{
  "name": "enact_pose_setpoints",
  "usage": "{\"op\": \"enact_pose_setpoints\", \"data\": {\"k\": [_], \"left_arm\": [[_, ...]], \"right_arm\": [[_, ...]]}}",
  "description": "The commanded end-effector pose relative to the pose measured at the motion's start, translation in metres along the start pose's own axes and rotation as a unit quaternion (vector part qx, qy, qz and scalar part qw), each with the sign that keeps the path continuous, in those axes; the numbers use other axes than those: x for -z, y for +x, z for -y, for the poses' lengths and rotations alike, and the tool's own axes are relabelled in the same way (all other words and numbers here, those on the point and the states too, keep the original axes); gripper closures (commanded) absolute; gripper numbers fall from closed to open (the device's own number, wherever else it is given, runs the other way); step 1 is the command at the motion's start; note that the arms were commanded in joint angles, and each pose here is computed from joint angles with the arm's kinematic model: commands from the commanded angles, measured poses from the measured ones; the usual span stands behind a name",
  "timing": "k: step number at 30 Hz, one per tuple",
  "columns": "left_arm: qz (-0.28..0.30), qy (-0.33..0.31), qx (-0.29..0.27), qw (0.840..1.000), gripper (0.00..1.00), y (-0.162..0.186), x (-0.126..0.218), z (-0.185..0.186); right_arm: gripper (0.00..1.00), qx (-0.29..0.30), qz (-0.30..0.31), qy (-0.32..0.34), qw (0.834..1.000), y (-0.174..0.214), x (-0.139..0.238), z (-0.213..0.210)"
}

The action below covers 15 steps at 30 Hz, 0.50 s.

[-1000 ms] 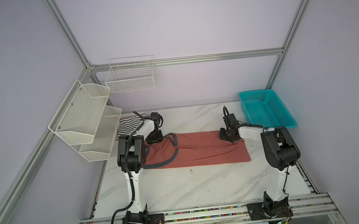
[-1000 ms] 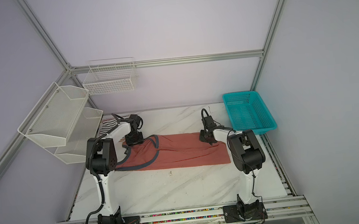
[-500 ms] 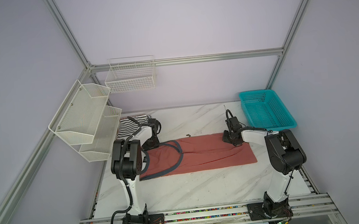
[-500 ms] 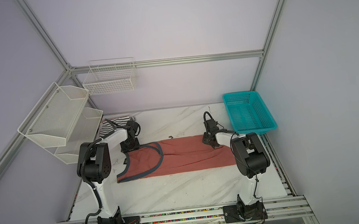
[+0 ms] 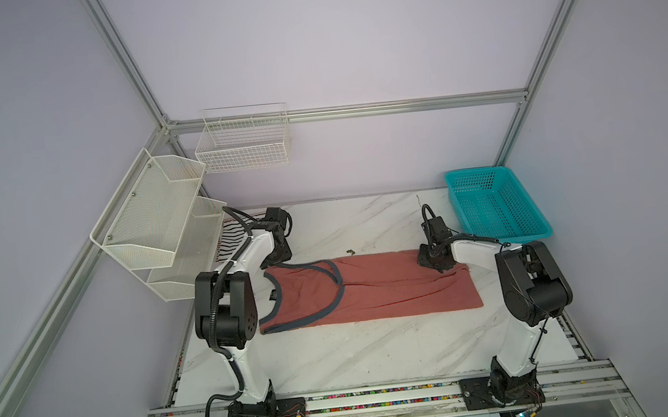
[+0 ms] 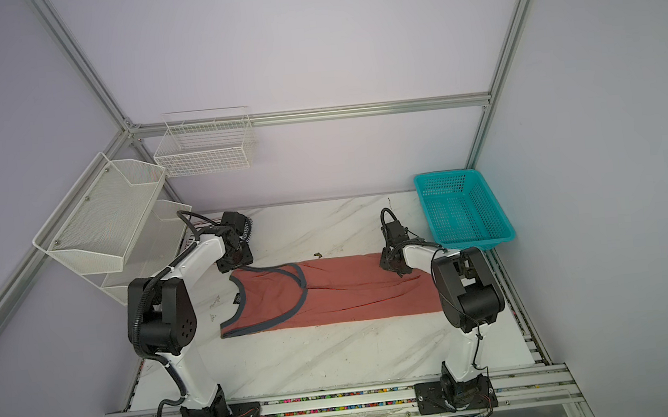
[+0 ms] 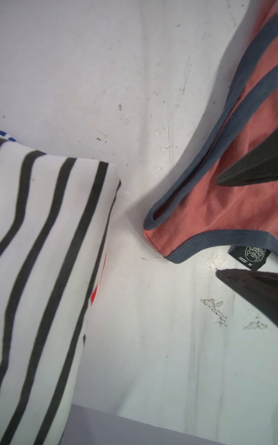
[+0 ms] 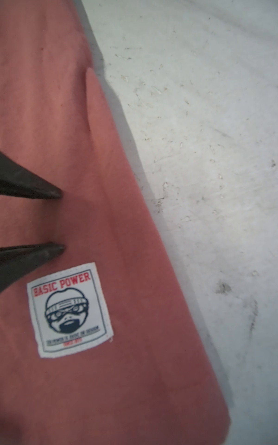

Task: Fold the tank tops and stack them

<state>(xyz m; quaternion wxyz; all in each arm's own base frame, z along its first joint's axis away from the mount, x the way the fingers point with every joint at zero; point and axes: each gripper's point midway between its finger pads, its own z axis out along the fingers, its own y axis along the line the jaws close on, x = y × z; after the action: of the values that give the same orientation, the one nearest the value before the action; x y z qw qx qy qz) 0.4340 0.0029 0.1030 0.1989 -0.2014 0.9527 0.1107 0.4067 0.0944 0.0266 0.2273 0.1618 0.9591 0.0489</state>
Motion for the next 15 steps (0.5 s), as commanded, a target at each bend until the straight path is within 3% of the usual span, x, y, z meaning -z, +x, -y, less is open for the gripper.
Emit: {"op": "enact_pose_setpoints", "data": {"k": [1,15], "left_arm": [[-0.002,0.002,-0.017,1.0,0.46,-0.016,0.001,0.008],[-0.014,-0.017,0.002,1.0,0.49,-0.035,-0.033,0.013]], "right_arm": [[0.64,0.012,-0.075,0.044,0.996,0.04,-0.012,0.024],[0.64,0.016,-0.082,0.049,0.995,0.047,-0.015,0.028]]}}
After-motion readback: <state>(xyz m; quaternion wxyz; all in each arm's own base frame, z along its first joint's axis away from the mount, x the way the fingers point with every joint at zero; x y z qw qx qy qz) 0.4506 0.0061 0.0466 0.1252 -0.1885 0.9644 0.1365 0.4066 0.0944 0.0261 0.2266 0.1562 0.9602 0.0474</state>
